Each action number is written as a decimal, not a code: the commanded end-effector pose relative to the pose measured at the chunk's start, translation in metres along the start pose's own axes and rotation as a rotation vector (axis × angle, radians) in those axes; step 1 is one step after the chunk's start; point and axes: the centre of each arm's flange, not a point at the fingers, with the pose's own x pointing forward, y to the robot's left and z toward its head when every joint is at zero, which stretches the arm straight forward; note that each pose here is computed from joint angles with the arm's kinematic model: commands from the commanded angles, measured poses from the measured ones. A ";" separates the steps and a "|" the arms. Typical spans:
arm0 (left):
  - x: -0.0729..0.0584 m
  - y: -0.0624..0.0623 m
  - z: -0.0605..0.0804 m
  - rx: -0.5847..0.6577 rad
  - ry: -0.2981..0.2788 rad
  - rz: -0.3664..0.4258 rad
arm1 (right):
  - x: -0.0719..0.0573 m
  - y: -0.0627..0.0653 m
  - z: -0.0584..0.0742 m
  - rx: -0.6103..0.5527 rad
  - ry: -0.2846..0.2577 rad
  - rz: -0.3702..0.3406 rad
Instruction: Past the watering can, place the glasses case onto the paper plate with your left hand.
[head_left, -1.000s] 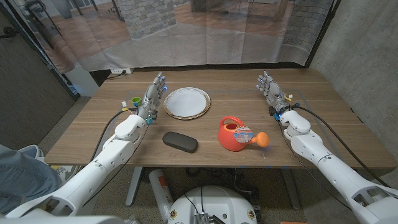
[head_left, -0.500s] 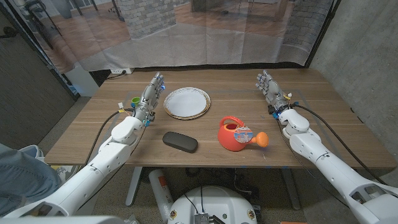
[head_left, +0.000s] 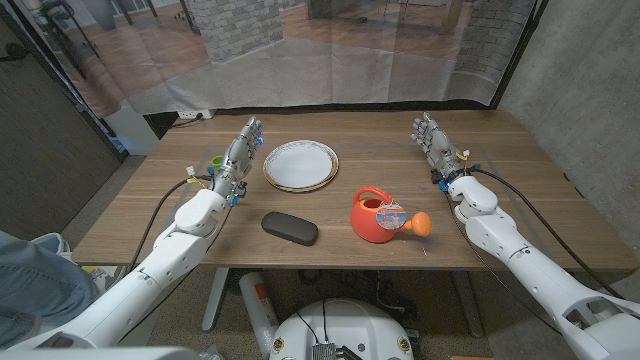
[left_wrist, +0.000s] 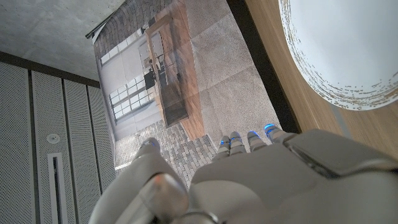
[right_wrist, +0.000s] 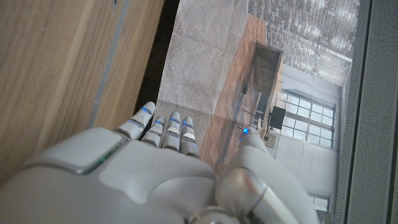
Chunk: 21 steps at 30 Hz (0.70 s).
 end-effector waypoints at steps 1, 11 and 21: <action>-0.011 -0.002 0.007 0.030 -0.022 -0.004 | -0.003 -0.002 0.000 0.001 0.001 -0.004; -0.023 -0.004 0.013 0.058 -0.043 -0.018 | -0.002 -0.001 0.001 -0.001 0.002 -0.002; -0.031 -0.004 0.018 0.082 -0.052 -0.032 | -0.001 0.001 0.001 -0.003 0.001 -0.001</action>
